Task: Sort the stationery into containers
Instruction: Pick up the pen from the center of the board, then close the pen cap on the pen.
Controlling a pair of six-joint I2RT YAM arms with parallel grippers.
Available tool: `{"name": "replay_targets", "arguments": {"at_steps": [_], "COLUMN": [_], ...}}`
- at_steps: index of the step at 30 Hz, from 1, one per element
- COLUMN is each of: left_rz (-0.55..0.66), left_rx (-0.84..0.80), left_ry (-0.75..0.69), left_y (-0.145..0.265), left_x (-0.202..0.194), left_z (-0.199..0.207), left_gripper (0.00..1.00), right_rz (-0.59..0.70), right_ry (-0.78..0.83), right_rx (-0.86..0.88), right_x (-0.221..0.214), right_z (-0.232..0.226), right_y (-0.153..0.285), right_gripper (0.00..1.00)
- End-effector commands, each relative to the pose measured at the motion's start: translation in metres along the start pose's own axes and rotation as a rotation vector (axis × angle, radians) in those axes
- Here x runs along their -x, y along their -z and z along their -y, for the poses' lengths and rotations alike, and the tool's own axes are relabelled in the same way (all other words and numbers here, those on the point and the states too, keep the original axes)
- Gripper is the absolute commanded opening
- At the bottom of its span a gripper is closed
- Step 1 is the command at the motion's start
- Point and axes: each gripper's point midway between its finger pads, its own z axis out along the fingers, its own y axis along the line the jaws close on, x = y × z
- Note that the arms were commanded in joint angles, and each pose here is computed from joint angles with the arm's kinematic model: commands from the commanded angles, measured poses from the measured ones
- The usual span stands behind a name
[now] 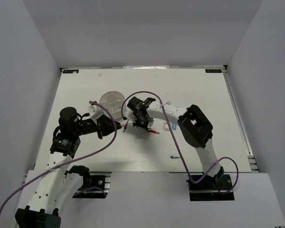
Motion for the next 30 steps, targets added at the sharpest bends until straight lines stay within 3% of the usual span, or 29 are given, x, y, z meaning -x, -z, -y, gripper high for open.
{"name": "replay_targets", "arguments": {"at_steps": [1, 5, 7, 9, 10, 12, 18, 19, 21, 24, 25, 30], "left_rz": [0.014, 0.02, 0.035, 0.064, 0.079, 0.113, 0.232, 0.246, 0.275, 0.325, 0.348, 0.434], "left_rx": [-0.037, -0.041, -0.045, -0.032, -0.027, -0.003, 0.024, 0.053, 0.075, 0.154, 0.193, 0.266], "left_ry": [-0.051, -0.073, -0.075, -0.084, -0.023, -0.004, 0.215, 0.264, 0.284, 0.455, 0.501, 0.761], "left_y": [0.0, 0.003, 0.005, 0.004, 0.004, 0.001, -0.001, -0.002, -0.002, -0.003, -0.002, 0.002], "left_x": [0.007, 0.017, 0.023, 0.031, 0.035, 0.046, 0.08, 0.085, 0.097, 0.107, 0.11, 0.128], "left_z": [0.007, 0.012, 0.015, 0.014, 0.015, 0.008, 0.001, -0.006, -0.01, -0.029, -0.039, -0.064], "left_gripper": [0.0, 0.0, 0.0, 0.0, 0.0, 0.0, 0.0, 0.0, 0.0, 0.0, 0.0, 0.0], "right_rz": [-0.116, 0.061, 0.205, 0.461, 0.519, 0.71, 1.09, 1.199, 1.265, 1.328, 1.399, 1.454], "right_ry": [0.025, -0.053, -0.079, -0.132, -0.184, -0.255, -0.634, -0.616, -0.704, -0.764, -0.732, -0.744], "right_rx": [0.037, 0.127, 0.184, 0.232, 0.277, 0.305, 0.296, 0.273, 0.302, 0.402, 0.409, 0.508], "right_x": [-0.025, 0.014, 0.039, 0.066, 0.068, 0.08, 0.095, 0.1, 0.095, 0.093, 0.093, 0.089], "right_z": [-0.008, -0.017, -0.025, -0.017, -0.02, 0.0, 0.079, 0.085, 0.098, 0.097, 0.094, 0.088], "right_y": [-0.02, 0.037, 0.073, 0.131, 0.145, 0.197, 0.322, 0.352, 0.37, 0.385, 0.402, 0.407], "right_gripper": [0.03, 0.0, 0.0, 0.0, 0.0, 0.0, 0.0, 0.0, 0.0, 0.0, 0.0, 0.0]}}
